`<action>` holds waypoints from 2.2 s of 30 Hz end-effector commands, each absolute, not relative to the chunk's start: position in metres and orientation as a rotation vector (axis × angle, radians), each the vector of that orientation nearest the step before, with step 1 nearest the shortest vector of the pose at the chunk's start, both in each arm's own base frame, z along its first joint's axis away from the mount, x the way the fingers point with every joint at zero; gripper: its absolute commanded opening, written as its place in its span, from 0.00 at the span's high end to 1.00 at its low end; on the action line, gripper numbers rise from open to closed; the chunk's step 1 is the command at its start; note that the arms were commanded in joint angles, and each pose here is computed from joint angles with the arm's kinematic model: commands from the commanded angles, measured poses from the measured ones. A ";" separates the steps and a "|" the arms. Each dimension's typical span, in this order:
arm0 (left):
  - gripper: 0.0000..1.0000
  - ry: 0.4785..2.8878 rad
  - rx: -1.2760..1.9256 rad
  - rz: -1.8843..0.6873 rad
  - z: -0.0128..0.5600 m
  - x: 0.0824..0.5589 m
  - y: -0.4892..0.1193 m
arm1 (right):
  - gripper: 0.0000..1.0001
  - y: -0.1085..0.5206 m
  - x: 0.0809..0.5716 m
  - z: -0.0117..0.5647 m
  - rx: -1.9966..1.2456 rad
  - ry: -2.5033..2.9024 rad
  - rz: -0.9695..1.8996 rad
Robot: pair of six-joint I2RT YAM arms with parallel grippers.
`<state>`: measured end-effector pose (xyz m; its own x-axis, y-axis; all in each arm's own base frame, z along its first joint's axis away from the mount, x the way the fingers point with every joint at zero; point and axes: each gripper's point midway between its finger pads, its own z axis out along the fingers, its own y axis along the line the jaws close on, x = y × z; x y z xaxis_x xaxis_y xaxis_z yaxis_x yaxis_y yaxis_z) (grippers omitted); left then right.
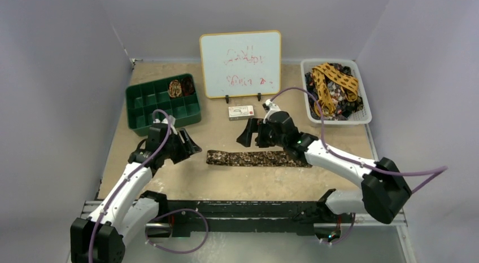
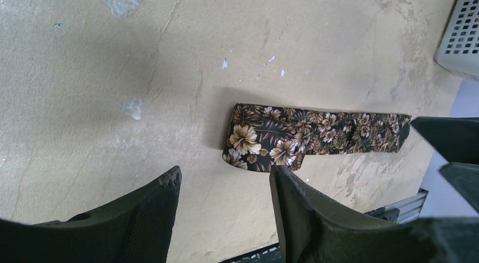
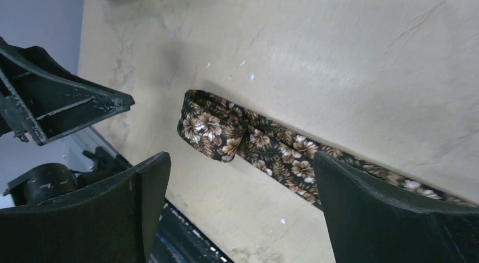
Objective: Roll the ties
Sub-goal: Roll the tie at the center of the board.
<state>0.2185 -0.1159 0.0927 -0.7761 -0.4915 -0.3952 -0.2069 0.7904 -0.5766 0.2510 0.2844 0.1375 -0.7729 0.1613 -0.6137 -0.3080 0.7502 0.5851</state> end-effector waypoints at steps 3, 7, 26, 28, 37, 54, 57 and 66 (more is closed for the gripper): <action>0.43 2.386 -0.526 -0.753 0.100 0.224 -0.120 | 0.04 0.316 0.232 0.112 0.026 2.433 1.153; 0.43 2.385 -0.536 -0.777 0.098 0.224 -0.123 | 0.12 0.322 0.236 0.099 0.061 2.459 1.170; 0.43 2.416 -0.498 -0.795 0.085 0.219 -0.126 | 0.35 0.357 0.228 0.078 0.093 2.554 1.185; 0.43 2.413 -0.485 -0.807 0.084 0.219 -0.128 | 0.38 0.362 0.226 0.080 0.078 2.550 1.194; 0.43 2.426 -0.446 -0.854 0.080 0.224 -0.136 | 0.51 0.365 0.229 0.061 0.081 2.639 1.098; 0.43 2.432 -0.379 -0.938 0.073 0.221 -0.147 | 0.62 0.377 0.220 0.056 -0.047 2.674 1.185; 0.43 2.428 -0.382 -0.939 0.074 0.222 -0.147 | 0.57 0.376 0.222 0.065 -0.074 2.644 1.178; 0.43 2.432 -0.387 -0.915 0.076 0.223 -0.144 | 0.51 0.372 0.220 0.064 -0.058 2.630 1.178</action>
<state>0.2170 -0.1445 0.0687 -0.8396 -0.4364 -0.3235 -0.1199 0.7297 -0.6732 0.2192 0.3682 0.0502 -0.9714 0.0719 -0.2264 -0.1129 0.6989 0.7062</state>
